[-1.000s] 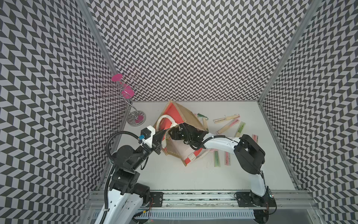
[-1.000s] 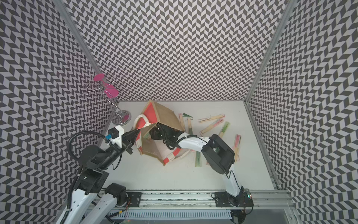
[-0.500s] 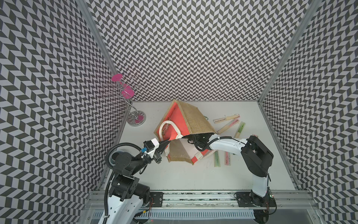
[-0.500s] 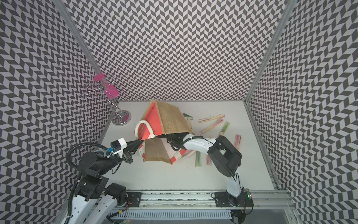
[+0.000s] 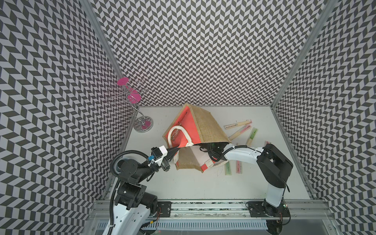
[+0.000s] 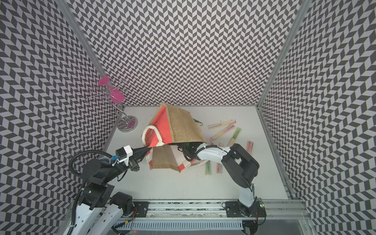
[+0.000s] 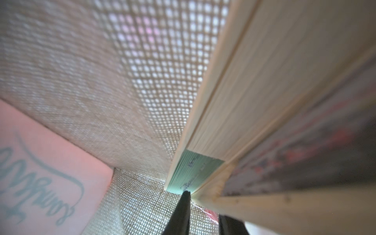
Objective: Take out the folding fans from the tote bags
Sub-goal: Pick up the folding fan from the canvas bag.
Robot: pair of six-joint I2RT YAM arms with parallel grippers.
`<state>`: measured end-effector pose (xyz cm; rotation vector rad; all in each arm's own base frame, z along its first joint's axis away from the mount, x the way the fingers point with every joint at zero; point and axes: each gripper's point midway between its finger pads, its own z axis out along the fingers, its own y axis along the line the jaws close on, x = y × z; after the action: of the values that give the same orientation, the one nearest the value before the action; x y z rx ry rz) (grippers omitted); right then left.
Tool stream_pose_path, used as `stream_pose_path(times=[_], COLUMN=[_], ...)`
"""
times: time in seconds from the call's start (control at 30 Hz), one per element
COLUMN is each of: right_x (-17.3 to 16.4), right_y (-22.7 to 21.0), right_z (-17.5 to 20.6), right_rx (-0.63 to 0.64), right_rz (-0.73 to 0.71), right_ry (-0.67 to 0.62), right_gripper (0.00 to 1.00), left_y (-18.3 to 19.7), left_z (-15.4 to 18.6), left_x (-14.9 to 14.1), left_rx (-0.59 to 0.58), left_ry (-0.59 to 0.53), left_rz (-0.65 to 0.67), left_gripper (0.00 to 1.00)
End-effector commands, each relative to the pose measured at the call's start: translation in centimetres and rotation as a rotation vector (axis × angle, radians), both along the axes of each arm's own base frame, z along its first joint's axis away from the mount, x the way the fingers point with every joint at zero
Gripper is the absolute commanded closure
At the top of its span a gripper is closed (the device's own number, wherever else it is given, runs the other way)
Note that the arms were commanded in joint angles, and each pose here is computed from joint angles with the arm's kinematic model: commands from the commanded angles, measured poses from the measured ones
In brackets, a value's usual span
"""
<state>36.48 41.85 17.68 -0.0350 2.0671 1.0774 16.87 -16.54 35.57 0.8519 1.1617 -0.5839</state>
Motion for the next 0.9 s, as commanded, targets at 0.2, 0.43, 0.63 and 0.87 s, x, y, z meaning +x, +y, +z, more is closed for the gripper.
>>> stream_pose_path(times=[0.2, 0.43, 0.63, 0.87], right_x=[3.0, 3.6, 3.2, 2.0], right_y=[-1.8, -1.7, -1.2, -0.3], right_z=[2.2, 1.8, 2.8, 3.8], right_rx=[0.059, 0.087, 0.089, 0.087], right_rz=[-0.172, -0.167, -0.124, -0.066], right_ry=[0.019, 0.031, 0.021, -0.006], right_gripper=[0.60, 0.71, 0.84, 0.92], left_y=[0.3, 0.4, 0.7, 2.1], left_z=[4.1, 4.5, 4.8, 5.5], left_x=[-2.1, -2.5, -2.0, 0.1], left_rx=[-0.048, -0.052, -0.061, -0.115], left_ry=[-0.125, -0.134, -0.130, -0.109], left_rz=[-0.026, -0.031, -0.001, 0.128], left_gripper=[1.00, 1.00, 1.00, 1.00])
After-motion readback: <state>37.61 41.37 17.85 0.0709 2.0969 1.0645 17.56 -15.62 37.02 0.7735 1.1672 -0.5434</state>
